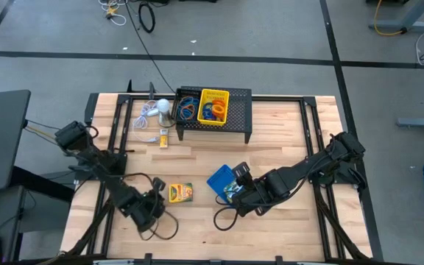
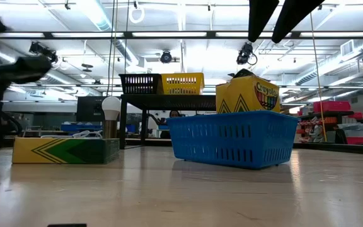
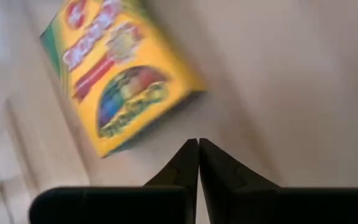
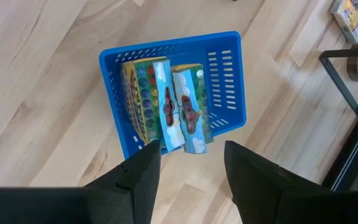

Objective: Pick & Place Office Desk Supplies
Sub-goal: Put the big yellow crayon box into the blue basket

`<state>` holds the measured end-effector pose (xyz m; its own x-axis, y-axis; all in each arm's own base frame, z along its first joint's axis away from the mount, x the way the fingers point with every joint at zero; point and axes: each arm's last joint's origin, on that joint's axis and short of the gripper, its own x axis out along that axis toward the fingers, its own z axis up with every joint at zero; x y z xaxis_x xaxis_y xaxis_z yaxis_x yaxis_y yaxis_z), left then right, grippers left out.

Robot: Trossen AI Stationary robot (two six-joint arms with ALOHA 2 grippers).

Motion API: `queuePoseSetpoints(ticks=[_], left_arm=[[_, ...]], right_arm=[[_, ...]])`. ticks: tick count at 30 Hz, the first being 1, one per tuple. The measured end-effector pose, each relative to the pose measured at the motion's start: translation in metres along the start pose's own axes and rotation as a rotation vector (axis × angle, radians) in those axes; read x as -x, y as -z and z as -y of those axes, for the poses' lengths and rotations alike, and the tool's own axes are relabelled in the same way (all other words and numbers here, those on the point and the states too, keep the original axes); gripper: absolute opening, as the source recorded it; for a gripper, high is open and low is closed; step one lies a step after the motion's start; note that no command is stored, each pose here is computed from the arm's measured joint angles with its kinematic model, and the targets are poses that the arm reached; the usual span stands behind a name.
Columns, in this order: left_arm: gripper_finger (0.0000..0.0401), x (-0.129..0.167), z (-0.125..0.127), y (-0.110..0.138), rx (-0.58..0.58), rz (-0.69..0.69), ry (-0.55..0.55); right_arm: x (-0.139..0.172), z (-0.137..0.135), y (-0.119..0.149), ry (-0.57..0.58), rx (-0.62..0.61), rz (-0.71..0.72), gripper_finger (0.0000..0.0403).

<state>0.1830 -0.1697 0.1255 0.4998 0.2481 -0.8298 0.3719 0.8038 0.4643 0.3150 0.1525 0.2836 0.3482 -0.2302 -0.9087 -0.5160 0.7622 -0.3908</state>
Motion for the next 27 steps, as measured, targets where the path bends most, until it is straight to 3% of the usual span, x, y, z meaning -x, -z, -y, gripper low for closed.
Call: queuePoseSetpoints(ticks=[9,21,27], left_arm=[[0.0073,0.014,0.013,-0.006,-0.200,0.064,-0.016],[0.0247,0.004,-0.003,-0.008,-0.244,0.022,-0.041],[0.0240,-0.007,-0.013,-0.009,-0.311,-0.021,-0.097]], right_arm=[[0.000,0.001,-0.001,0.003,-0.007,0.013,0.0185],[0.000,0.001,-0.001,0.000,-0.009,0.014,0.0185],[0.000,0.001,-0.002,0.000,-0.009,0.017,0.0185]])
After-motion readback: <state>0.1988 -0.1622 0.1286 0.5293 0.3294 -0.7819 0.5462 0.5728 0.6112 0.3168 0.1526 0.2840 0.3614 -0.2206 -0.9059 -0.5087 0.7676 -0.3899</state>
